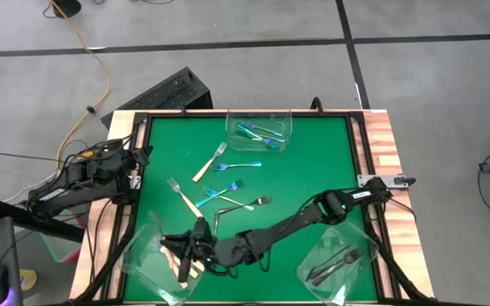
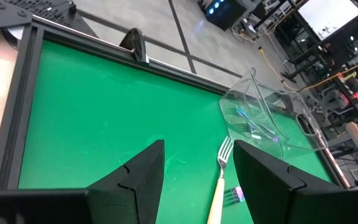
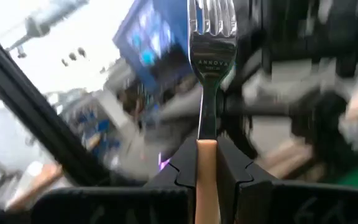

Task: Sort silverware by color (type)
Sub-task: Put the orange fork into the bottom left transparent bin

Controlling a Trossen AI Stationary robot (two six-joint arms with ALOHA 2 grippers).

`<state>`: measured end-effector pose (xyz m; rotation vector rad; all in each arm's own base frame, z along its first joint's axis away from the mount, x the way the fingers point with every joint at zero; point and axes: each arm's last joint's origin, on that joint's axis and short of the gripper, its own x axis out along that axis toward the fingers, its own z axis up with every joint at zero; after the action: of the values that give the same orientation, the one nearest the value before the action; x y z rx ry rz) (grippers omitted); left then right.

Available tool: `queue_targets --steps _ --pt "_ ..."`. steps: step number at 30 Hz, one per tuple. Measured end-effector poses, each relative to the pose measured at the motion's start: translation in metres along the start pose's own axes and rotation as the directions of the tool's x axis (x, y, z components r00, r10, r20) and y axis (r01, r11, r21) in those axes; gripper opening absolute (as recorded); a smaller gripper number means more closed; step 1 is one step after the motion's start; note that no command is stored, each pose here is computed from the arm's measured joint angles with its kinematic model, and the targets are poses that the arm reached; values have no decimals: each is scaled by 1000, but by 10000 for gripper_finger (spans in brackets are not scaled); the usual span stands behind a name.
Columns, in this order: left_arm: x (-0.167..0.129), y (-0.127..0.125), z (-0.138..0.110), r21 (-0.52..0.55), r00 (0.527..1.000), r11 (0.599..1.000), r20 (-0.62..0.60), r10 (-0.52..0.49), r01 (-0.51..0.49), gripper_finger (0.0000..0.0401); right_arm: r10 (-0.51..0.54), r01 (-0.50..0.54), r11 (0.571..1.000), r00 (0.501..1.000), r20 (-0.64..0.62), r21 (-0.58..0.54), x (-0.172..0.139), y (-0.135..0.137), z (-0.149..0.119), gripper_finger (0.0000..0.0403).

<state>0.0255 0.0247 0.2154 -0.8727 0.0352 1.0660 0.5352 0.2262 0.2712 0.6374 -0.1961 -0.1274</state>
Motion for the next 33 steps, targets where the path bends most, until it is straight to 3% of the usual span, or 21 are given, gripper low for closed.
queue_targets --steps 6,12,27,33 --pt "0 0 0 0 1000 1000 0 0 0 176 -13 32 996 978 -208 89 4 -17 -15 37" --pt "0 0 0 1 1000 1000 1 1 -1 176 -128 170 981 930 -346 93 5 -37 -24 37" --pt "0 0 1 0 1000 1000 23 13 -13 176 -74 164 980 821 -566 109 15 -68 -26 37" --pt "0 0 1 0 1000 1000 24 14 -14 176 -15 94 989 827 -563 112 21 -70 -20 37"
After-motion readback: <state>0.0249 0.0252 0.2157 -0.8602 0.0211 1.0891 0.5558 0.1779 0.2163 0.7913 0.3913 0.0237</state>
